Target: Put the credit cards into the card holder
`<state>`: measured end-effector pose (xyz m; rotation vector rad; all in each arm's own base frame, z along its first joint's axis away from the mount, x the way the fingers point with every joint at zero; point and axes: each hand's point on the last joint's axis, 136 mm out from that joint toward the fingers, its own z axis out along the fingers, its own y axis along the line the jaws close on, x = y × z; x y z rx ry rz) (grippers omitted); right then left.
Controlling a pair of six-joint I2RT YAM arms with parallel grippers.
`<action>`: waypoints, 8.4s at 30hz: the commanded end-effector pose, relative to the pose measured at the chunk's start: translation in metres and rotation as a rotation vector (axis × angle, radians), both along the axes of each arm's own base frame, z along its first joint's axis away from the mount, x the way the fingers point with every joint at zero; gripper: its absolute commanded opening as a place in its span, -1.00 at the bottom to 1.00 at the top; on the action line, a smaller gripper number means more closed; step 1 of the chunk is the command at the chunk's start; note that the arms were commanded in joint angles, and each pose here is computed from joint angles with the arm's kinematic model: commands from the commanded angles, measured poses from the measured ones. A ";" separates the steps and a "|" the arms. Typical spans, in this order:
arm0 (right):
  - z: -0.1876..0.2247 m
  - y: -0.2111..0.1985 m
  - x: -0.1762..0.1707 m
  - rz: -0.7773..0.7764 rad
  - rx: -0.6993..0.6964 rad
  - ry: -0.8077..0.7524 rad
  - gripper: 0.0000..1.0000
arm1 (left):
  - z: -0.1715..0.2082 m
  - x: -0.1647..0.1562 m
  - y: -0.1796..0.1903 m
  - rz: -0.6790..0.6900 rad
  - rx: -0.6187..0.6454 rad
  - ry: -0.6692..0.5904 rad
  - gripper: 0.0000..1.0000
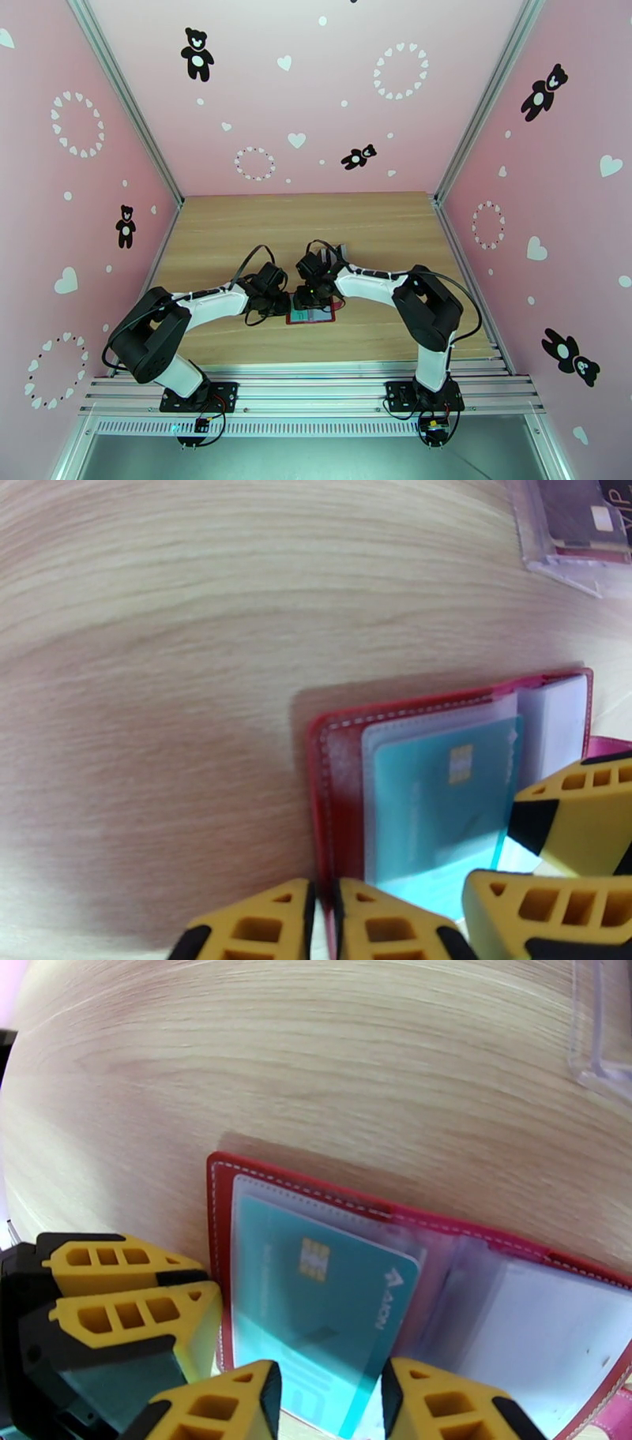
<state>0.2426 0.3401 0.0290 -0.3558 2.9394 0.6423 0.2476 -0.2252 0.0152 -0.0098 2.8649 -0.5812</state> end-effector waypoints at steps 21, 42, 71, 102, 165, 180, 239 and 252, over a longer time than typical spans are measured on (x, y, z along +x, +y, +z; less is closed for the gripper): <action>0.016 -0.006 0.006 -0.010 -0.011 -0.041 -0.18 | 0.005 0.007 -0.004 -0.012 0.003 -0.014 -0.63; 0.024 -0.066 0.029 -0.080 -0.048 -0.072 -0.15 | 0.021 -0.001 0.004 0.009 -0.048 -0.023 -0.60; 0.016 -0.061 0.034 -0.082 -0.026 -0.052 -0.14 | 0.004 -0.033 -0.001 0.010 -0.038 -0.008 -0.50; -0.005 -0.053 0.031 -0.066 -0.019 -0.002 -0.14 | 0.001 -0.029 -0.007 0.001 -0.036 -0.004 -0.40; -0.001 -0.007 0.009 -0.065 0.134 0.063 -0.14 | 0.018 -0.030 -0.034 -0.092 -0.148 -0.035 0.59; 0.004 0.005 0.004 -0.062 0.189 0.082 -0.14 | 0.013 -0.031 -0.030 -0.079 -0.120 -0.020 0.62; 0.087 -0.041 0.039 -0.112 0.230 -0.069 -0.12 | 0.009 -0.023 -0.016 -0.058 0.002 -0.027 0.12; 0.102 -0.061 0.047 -0.135 0.221 -0.105 -0.12 | 0.034 -0.003 -0.017 -0.041 -0.022 -0.082 0.18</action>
